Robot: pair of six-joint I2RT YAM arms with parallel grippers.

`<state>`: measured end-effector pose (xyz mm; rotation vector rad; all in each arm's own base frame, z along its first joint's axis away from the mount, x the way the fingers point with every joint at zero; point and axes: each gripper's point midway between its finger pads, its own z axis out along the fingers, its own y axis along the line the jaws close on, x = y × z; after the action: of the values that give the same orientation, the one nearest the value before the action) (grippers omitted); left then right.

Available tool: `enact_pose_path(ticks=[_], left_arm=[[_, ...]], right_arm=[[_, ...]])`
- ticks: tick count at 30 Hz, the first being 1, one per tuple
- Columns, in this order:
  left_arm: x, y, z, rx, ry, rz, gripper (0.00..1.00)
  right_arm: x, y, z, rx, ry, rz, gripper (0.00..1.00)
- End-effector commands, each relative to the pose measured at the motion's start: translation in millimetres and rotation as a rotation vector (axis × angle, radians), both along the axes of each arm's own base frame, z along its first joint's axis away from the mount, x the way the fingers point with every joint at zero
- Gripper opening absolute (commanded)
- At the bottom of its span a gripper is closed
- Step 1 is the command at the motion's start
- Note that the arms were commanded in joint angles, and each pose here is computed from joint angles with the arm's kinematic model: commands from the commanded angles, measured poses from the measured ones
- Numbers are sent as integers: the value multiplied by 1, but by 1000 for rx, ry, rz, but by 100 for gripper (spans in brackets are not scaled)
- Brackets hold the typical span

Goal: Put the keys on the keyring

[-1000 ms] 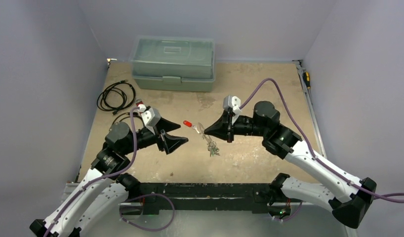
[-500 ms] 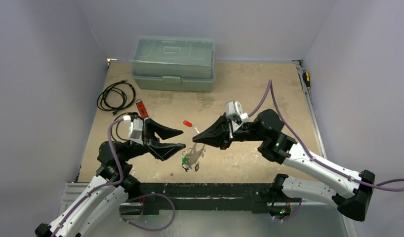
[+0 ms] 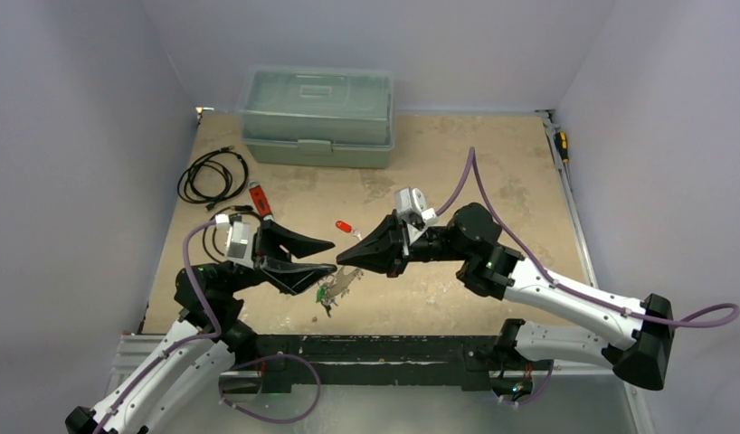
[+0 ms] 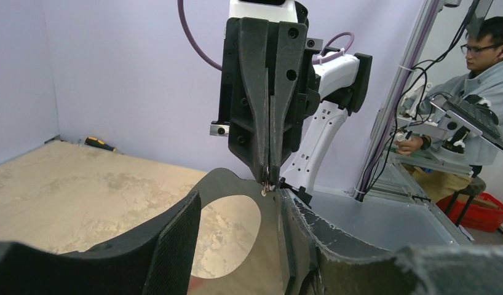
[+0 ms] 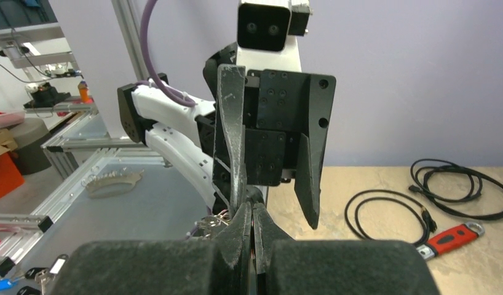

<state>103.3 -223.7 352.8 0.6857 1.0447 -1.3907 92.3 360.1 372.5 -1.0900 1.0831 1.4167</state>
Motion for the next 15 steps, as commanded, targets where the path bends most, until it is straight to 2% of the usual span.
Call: enact_pose_path(ticks=[1, 9, 15], left_arm=[[-4, 0, 4, -10, -24, -18, 46], [-3, -1, 2, -3, -20, -25, 46], [-3, -2, 1, 0, -23, -27, 39]], right_arm=[[-4, 0, 36, 124, -37, 0, 0], [-11, 15, 33, 116, -27, 32, 0], [-13, 20, 36, 135, -20, 38, 0]])
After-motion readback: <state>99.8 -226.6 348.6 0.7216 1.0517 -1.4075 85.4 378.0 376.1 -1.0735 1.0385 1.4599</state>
